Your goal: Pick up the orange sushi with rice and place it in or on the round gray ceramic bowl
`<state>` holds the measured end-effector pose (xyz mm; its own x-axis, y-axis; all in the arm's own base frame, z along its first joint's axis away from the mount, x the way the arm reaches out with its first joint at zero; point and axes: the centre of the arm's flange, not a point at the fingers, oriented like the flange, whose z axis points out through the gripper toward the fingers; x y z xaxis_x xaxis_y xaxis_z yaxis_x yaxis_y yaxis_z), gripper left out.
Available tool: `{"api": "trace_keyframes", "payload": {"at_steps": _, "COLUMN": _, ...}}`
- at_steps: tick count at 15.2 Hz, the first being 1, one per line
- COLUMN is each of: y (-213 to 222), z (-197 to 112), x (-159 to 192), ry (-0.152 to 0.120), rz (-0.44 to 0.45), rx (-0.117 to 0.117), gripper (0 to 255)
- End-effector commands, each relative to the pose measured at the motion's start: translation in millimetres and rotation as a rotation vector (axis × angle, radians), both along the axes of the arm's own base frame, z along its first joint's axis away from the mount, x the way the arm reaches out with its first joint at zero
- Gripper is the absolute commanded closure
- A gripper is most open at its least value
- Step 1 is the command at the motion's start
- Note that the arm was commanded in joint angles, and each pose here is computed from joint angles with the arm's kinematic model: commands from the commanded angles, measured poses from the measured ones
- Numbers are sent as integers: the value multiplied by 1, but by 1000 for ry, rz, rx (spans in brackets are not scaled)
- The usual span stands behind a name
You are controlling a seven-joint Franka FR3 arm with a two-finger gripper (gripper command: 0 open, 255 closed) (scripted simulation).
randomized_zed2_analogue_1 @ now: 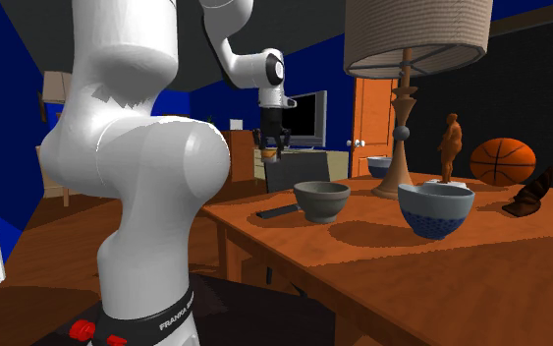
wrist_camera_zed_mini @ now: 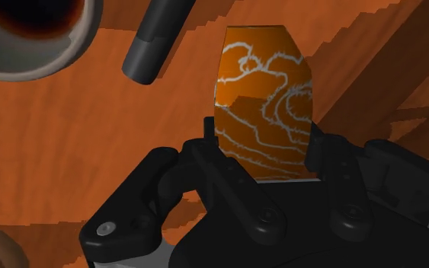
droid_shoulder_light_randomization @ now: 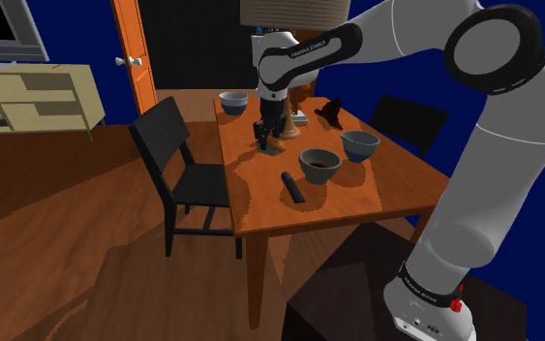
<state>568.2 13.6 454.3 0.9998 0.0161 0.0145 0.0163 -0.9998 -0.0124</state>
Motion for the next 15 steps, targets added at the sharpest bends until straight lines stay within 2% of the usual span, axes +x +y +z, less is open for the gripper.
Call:
{"api": "trace_keyframes", "payload": {"at_steps": 1, "y": 0, "z": 11, "x": 0, "ry": 0, "rz": 0, "rx": 0, "gripper": 255}}
{"api": "trace_keyframes", "payload": {"at_steps": 2, "y": 0, "z": 12, "x": 0, "ry": 0, "rz": 0, "rx": 0, "gripper": 255}}
{"api": "trace_keyframes", "payload": {"at_steps": 15, "y": -153, "z": 13, "x": -78, "ry": 0, "rz": 0, "rx": 0, "gripper": 255}}
